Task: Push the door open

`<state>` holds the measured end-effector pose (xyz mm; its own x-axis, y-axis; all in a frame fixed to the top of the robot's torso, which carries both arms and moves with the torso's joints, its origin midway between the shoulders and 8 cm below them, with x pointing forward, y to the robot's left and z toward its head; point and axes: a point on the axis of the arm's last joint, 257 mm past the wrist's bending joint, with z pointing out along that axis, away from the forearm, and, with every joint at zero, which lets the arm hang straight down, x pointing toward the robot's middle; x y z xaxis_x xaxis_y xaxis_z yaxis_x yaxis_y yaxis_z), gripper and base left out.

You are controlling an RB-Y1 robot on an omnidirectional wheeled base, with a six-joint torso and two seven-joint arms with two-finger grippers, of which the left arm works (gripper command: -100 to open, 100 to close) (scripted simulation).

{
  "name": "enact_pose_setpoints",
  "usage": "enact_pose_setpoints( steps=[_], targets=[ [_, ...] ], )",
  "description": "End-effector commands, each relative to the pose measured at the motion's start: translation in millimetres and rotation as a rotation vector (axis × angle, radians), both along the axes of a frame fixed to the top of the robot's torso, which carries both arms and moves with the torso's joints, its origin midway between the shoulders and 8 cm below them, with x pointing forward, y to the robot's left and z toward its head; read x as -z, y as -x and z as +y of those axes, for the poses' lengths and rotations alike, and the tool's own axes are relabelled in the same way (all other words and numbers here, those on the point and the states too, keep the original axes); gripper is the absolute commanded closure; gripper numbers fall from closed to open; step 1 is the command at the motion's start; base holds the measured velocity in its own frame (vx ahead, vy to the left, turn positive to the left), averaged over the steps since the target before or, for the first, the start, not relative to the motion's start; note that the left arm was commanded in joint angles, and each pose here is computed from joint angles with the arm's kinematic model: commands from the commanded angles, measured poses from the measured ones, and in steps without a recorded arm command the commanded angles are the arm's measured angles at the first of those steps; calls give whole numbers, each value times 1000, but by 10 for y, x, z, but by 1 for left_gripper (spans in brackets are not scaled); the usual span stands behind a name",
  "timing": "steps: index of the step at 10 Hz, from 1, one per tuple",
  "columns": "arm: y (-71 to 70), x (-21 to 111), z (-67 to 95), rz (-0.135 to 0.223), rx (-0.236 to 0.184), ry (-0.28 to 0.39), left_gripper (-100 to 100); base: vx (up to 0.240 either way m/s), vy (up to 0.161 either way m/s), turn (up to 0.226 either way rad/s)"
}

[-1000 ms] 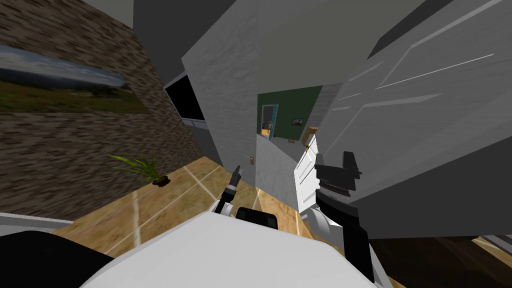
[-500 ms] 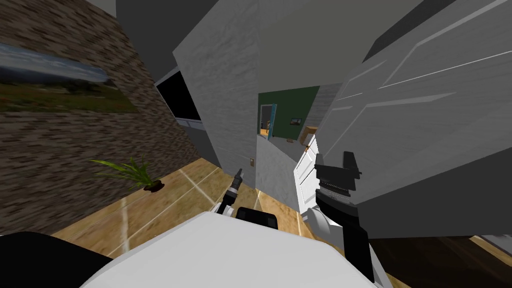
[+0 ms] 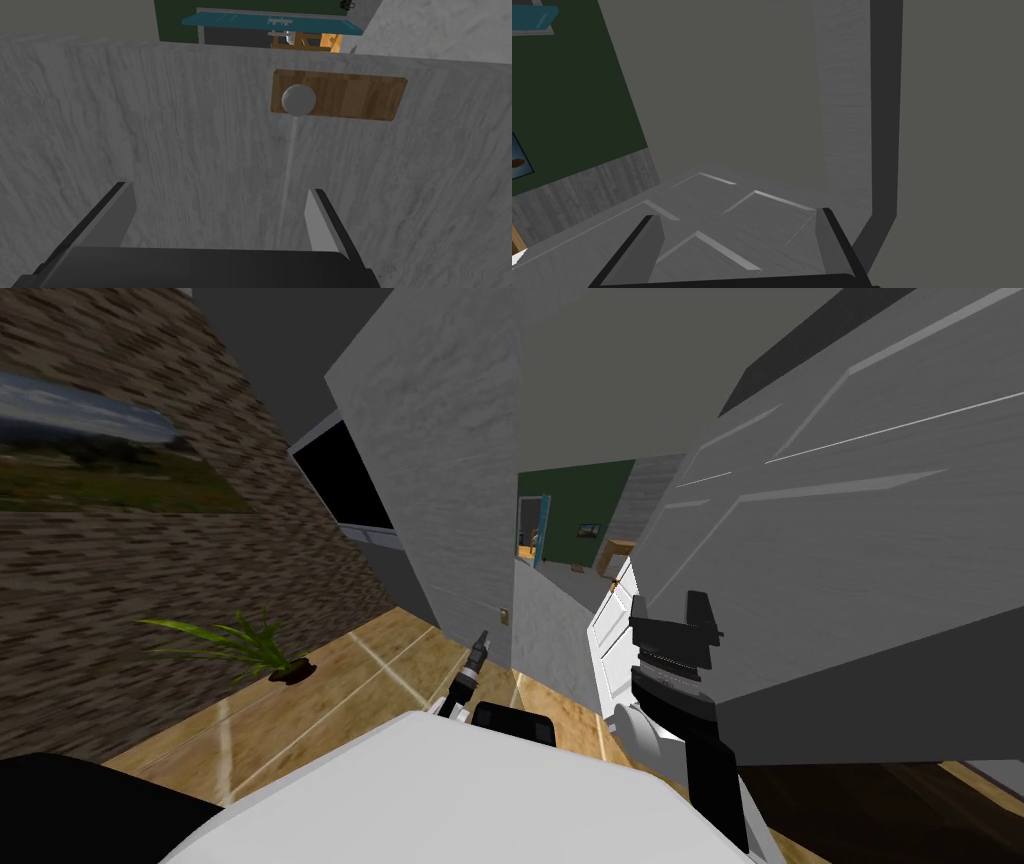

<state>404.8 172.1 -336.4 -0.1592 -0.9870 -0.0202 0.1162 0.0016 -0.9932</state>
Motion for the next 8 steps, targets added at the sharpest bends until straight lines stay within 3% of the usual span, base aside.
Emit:
enact_pose_setpoints(
  steps=[1,6,7,8],
  targets=[
    [21,119,-50,23,11,-1,-100,60,47,-83],
    [127,496,-223,104,46,-1,-100,96,79,-60],
    [141,536,-243,113,50,-1,-100,102,61,-47],
    [112,487,-223,106,47,-2,-100,45,23,-8]
  ],
)
